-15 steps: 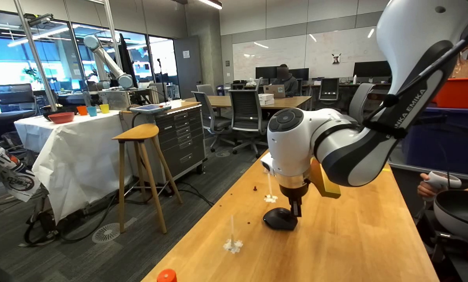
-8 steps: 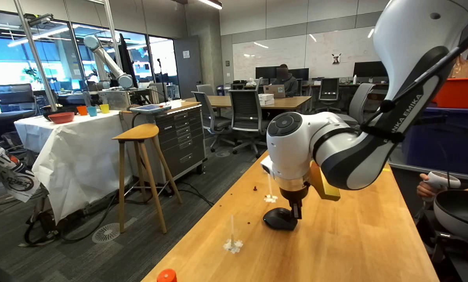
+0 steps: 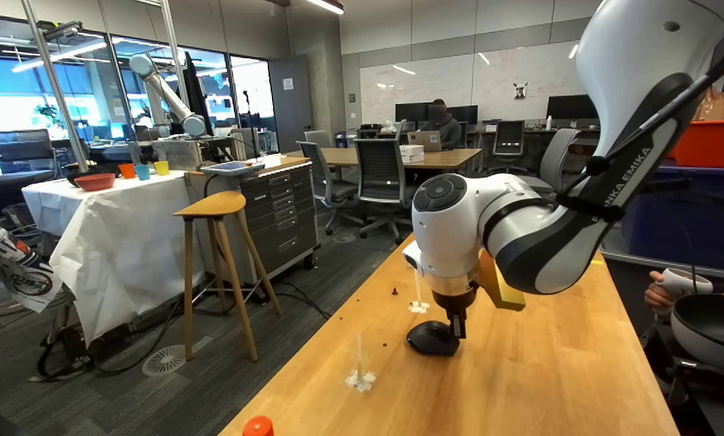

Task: Press the click button on the mouse

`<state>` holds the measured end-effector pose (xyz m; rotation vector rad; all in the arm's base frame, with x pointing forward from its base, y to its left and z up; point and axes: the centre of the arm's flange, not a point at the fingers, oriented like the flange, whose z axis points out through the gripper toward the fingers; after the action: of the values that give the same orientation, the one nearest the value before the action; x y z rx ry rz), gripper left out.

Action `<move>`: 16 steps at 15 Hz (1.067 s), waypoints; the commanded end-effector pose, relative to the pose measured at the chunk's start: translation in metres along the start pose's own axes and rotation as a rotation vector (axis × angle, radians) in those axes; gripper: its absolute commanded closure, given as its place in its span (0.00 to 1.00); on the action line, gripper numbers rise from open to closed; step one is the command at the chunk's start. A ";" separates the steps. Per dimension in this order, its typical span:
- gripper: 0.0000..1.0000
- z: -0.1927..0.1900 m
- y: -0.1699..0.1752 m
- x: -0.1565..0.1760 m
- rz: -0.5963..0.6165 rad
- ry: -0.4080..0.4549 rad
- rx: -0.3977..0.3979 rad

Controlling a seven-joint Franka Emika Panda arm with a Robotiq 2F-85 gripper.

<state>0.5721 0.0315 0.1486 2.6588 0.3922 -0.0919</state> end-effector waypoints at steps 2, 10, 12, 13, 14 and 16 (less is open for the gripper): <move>1.00 0.005 -0.001 0.007 0.011 0.025 -0.027; 1.00 -0.009 0.003 0.003 0.007 0.047 -0.032; 1.00 -0.021 0.007 0.002 0.004 0.071 -0.029; 1.00 -0.029 0.009 0.002 0.001 0.085 -0.030; 1.00 -0.036 0.011 0.002 0.000 0.101 -0.032; 1.00 -0.051 0.015 0.003 -0.001 0.130 -0.042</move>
<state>0.5819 0.0375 0.1718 2.6554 0.4182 0.0058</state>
